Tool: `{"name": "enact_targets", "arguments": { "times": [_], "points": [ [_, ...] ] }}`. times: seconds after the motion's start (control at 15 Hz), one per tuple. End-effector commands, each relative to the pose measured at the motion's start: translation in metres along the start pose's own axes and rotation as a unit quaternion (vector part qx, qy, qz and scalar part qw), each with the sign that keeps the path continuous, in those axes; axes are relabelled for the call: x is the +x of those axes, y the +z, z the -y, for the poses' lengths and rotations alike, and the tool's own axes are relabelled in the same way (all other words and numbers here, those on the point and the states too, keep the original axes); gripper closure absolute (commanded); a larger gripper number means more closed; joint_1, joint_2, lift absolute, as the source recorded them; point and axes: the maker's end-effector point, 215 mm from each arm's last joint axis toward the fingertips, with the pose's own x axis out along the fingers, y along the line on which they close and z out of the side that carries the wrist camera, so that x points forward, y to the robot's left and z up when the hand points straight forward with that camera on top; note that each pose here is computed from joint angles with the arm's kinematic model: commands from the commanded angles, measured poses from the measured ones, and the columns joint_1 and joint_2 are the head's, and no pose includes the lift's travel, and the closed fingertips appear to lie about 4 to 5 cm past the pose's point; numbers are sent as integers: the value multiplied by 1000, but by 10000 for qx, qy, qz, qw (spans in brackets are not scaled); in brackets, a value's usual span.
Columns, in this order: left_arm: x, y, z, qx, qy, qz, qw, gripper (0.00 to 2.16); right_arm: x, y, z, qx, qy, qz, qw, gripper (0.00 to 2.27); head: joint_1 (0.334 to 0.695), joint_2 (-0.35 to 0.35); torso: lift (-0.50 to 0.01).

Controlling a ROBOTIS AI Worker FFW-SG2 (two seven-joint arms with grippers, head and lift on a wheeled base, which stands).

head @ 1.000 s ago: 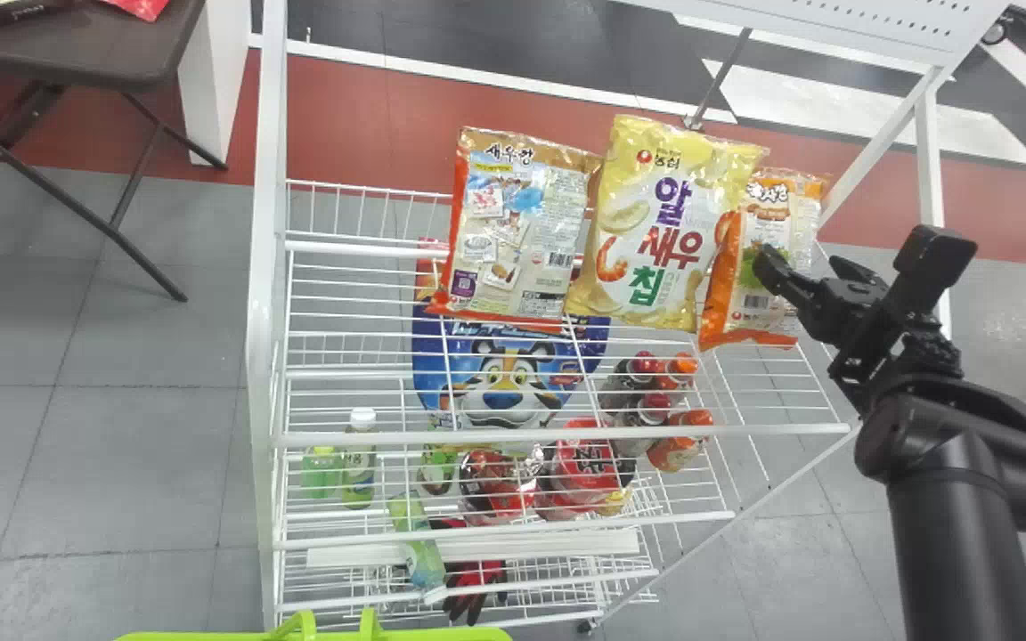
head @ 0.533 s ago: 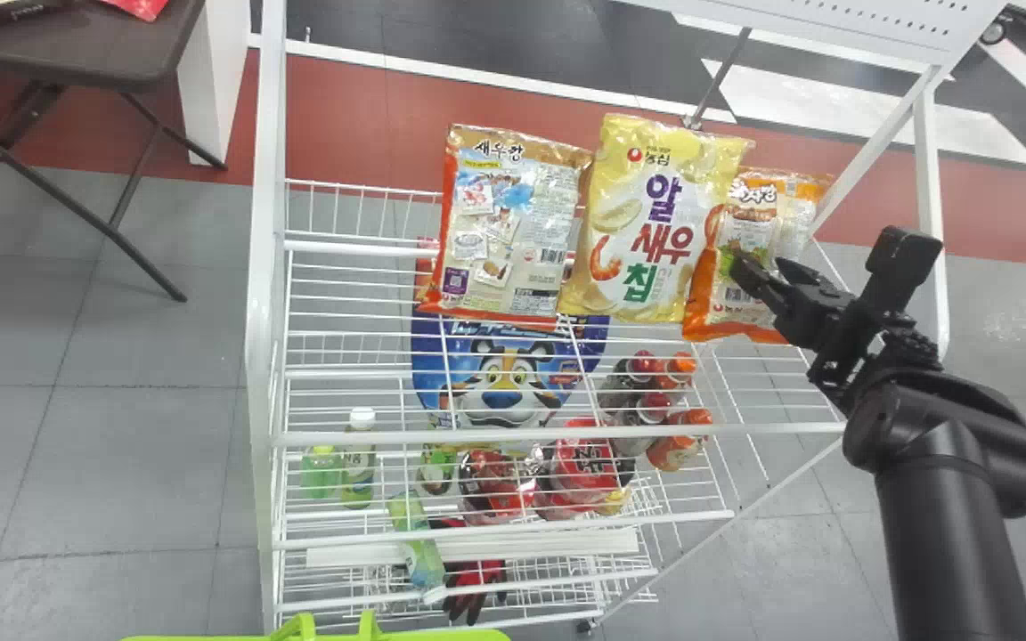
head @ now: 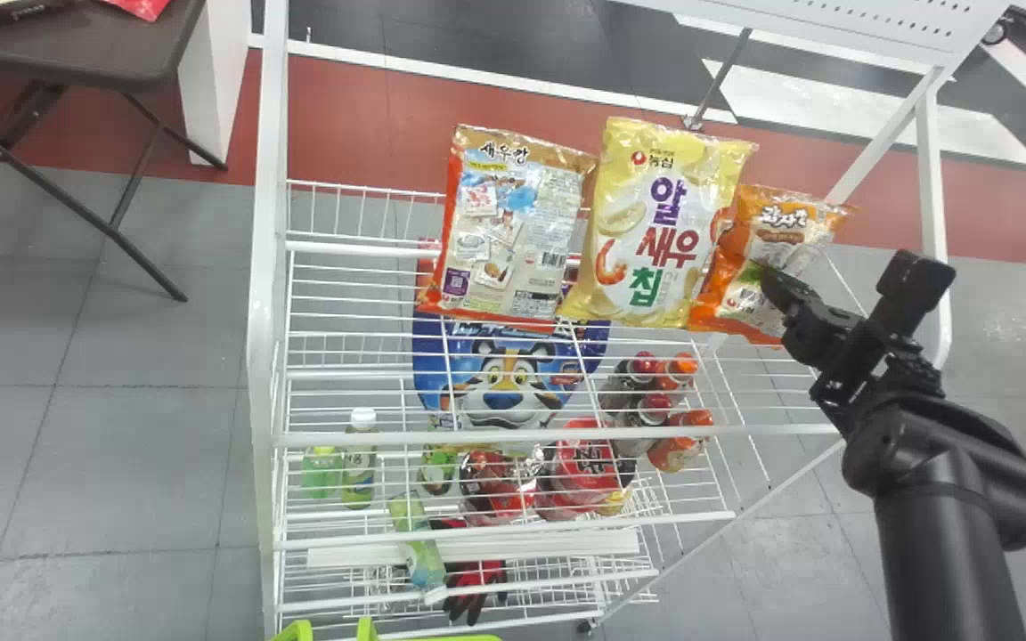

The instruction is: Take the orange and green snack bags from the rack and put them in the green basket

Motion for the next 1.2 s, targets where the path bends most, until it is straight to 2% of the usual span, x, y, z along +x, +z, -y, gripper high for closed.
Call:
{"name": "enact_targets", "arguments": {
  "times": [0.0,0.47,0.67,0.93,1.07,1.13],
  "points": [
    [0,-1,1,2,3,1,10000,2148,-12,6,-3,51,71,143,9999,2246,695,-350,0],
    [0,0,3,32,-11,1,10000,2148,-72,32,-35,475,327,532,9969,2246,695,-350,0],
    [1,1,4,53,-23,7,10000,2148,-109,52,-54,419,511,689,9954,2246,695,-350,0],
    [2,3,4,68,-19,5,10000,2148,-172,29,-102,991,1116,-173,9887,2246,695,-350,0],
    [2,4,4,69,-12,1,10000,2148,-206,2,-135,1298,1540,-774,9764,2246,695,-350,0],
    [3,4,4,67,-25,-1,10000,2148,-228,-21,-158,1393,1857,-1290,9641,2246,695,-350,0]
  ]
}}
